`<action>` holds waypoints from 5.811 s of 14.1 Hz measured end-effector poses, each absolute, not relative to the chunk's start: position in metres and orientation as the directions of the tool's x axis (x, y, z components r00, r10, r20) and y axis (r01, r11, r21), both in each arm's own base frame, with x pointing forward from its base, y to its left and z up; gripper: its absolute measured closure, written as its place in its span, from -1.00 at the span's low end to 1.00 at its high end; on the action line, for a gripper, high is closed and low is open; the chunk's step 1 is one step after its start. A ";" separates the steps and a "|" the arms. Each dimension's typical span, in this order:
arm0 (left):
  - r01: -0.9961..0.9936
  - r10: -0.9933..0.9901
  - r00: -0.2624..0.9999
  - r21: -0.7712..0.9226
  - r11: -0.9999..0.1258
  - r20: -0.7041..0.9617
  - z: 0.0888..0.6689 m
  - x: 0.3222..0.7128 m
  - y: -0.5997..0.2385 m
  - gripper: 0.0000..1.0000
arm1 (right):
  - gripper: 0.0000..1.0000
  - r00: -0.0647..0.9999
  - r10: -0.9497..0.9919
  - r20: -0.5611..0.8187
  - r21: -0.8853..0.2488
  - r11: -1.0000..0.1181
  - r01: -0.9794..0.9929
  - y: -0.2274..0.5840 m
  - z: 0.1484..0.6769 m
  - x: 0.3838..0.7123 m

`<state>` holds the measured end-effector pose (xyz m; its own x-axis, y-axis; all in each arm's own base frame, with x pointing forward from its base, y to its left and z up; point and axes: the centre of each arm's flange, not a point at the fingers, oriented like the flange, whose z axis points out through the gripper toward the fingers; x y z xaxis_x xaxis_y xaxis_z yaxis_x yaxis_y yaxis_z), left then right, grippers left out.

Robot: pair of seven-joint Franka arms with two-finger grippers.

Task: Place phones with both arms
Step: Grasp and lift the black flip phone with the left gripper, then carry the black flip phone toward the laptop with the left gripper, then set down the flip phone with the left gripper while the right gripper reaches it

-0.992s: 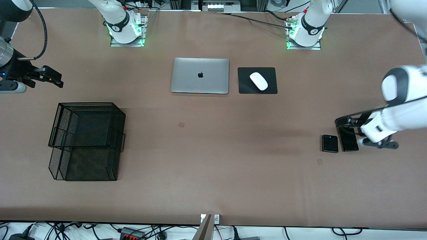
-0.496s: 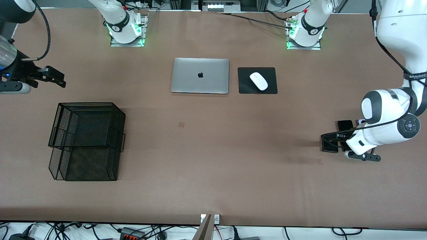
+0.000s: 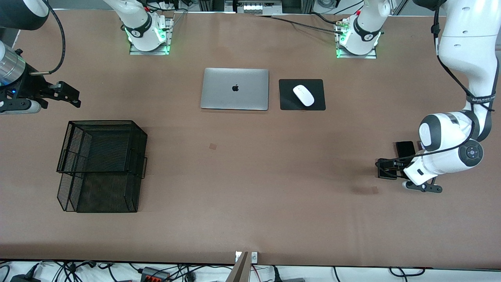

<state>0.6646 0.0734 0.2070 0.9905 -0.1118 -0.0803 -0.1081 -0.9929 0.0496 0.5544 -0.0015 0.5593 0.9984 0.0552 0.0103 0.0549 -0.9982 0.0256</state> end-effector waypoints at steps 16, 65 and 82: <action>-0.155 -0.162 0.982 0.074 -0.985 -0.102 0.166 0.661 0.059 -1.00 | -1.00 1.000 -0.006 -0.016 0.025 -1.000 -0.005 -0.016 0.565 0.545; 0.017 0.098 0.964 0.307 -0.952 0.248 0.202 0.566 -0.547 -0.59 | -1.00 0.988 0.043 -0.147 0.013 -0.999 0.045 -0.010 0.488 0.577; 0.000 0.026 0.989 0.174 -0.985 0.144 0.292 0.659 -0.422 -1.00 | -1.00 0.983 0.129 -0.132 0.010 -0.991 0.132 0.041 0.488 0.587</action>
